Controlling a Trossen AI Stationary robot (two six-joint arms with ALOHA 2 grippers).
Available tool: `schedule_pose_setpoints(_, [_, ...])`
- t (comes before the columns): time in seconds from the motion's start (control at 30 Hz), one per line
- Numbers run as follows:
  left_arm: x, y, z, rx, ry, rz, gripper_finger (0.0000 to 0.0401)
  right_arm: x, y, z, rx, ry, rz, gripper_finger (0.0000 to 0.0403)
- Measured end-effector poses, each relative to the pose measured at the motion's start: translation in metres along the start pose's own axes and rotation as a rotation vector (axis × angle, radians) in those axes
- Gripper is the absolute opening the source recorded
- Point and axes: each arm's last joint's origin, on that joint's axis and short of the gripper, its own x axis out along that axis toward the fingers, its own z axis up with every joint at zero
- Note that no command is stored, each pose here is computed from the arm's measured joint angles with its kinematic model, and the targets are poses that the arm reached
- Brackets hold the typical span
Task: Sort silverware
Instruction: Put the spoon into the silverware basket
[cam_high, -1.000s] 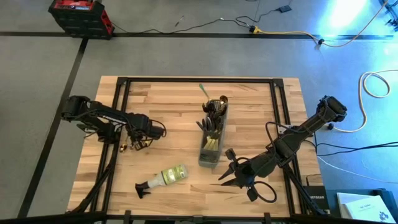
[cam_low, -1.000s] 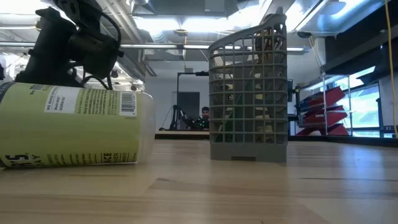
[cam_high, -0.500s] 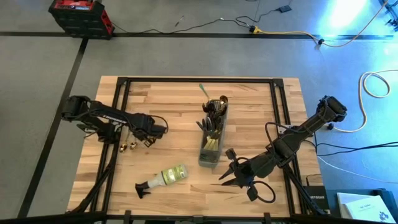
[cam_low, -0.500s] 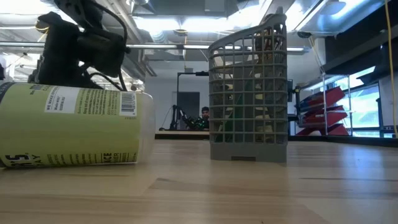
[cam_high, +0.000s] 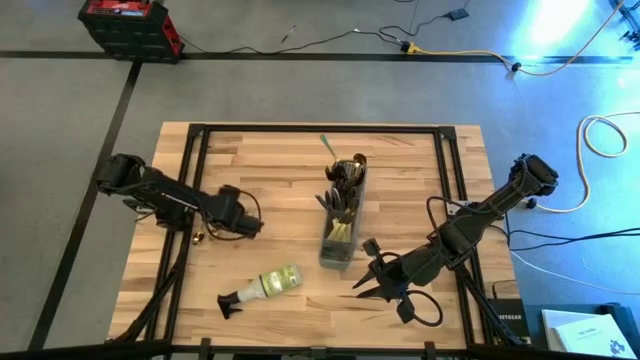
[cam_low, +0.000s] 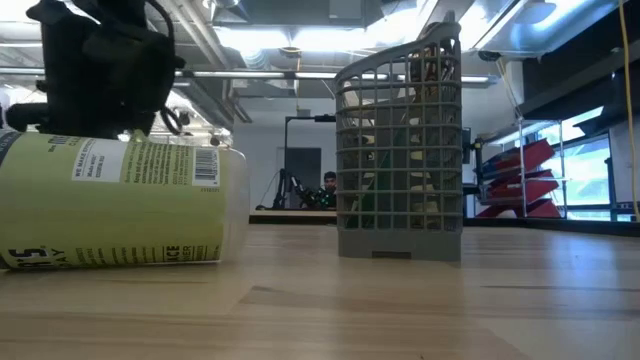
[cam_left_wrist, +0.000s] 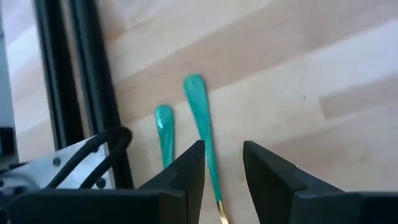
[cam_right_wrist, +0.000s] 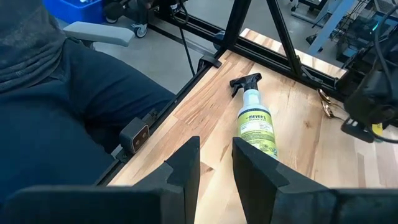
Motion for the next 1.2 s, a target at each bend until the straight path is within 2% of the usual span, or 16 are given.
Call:
schedule_pose_setpoints(0.23, [0.0,0.008,-0.009,-0.211,-0.074,0.03,0.0095,0.0,0.0,0.0,0.005,0.002,0.0,0.0076])
schedule_pose_setpoints(0.33, [-0.003,0.011,-0.016,-0.252,-0.104,-0.017,0.0095,0.0,0.0,-0.002,0.014,0.017,0.001,0.0076])
schedule_pose_setpoints(0.47, [-0.008,0.011,-0.023,-0.374,-0.108,-0.108,0.0095,0.0,0.0,-0.002,0.022,0.022,0.001,0.0076])
schedule_pose_setpoints(0.63, [-0.003,0.012,-0.03,-0.325,-0.15,-0.116,0.0095,0.0,0.0,-0.002,0.023,0.019,0.001,0.0076])
schedule_pose_setpoints(0.8, [0.003,0.01,-0.037,-0.283,-0.119,-0.119,0.0095,0.0,0.0,-0.002,0.023,0.019,0.001,0.0076])
schedule_pose_setpoints(1.2, [-0.001,0.013,-0.052,-0.417,-0.172,-0.194,0.0095,0.0,0.0,-0.002,0.023,0.018,0.001,0.0076])
